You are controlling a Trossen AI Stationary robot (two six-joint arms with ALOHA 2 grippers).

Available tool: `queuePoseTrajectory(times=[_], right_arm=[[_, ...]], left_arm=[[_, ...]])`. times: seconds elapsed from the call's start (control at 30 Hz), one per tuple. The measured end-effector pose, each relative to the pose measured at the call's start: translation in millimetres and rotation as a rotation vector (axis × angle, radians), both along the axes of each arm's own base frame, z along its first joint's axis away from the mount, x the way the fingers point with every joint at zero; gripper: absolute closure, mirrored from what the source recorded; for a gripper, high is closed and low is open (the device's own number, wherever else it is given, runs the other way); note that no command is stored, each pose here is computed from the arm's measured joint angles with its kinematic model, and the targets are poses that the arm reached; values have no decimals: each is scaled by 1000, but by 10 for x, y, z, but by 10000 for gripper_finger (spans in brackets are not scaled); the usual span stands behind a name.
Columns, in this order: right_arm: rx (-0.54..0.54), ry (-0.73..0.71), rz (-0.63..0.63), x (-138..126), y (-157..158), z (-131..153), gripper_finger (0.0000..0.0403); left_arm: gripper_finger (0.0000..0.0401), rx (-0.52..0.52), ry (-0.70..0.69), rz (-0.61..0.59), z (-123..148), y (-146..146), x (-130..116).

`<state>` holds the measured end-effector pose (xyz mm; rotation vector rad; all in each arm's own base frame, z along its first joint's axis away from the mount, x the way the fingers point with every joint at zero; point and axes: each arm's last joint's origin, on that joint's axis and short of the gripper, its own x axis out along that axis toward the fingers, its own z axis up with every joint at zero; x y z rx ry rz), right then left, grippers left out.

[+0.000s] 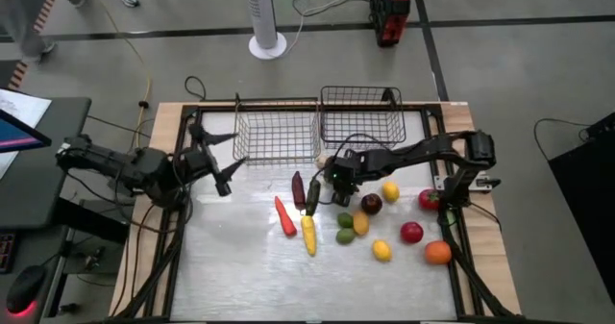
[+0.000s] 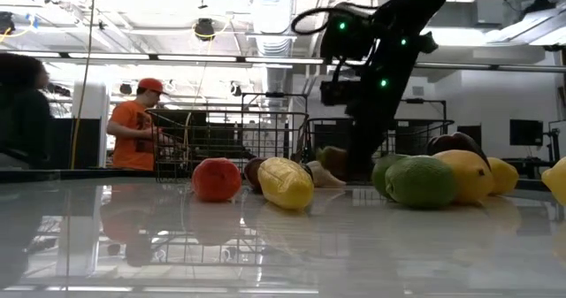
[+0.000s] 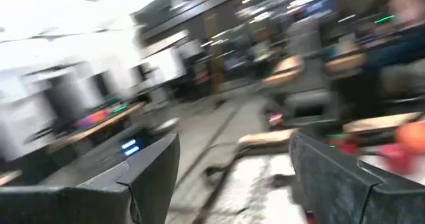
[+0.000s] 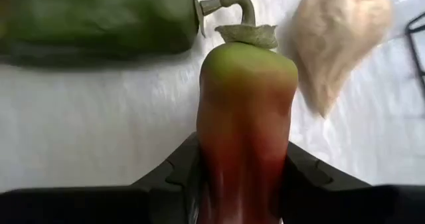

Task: Sort produce into baskets
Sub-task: Put the red chili pepper into the right wire basket

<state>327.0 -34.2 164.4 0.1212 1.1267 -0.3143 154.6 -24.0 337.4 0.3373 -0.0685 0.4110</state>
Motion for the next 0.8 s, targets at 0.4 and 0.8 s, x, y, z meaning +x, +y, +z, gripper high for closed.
queuePoseTrajectory(times=[0.4, 0.8], right_arm=[[-78, -306, -11, -158, -280, 1155, 200], [-309, -275, -194, -396, -1060, 1271, 184]], left_arm=[[129, -128, 102, -132, -222, 570, 264], [129, -202, 175, -4, -359, 943, 268]])
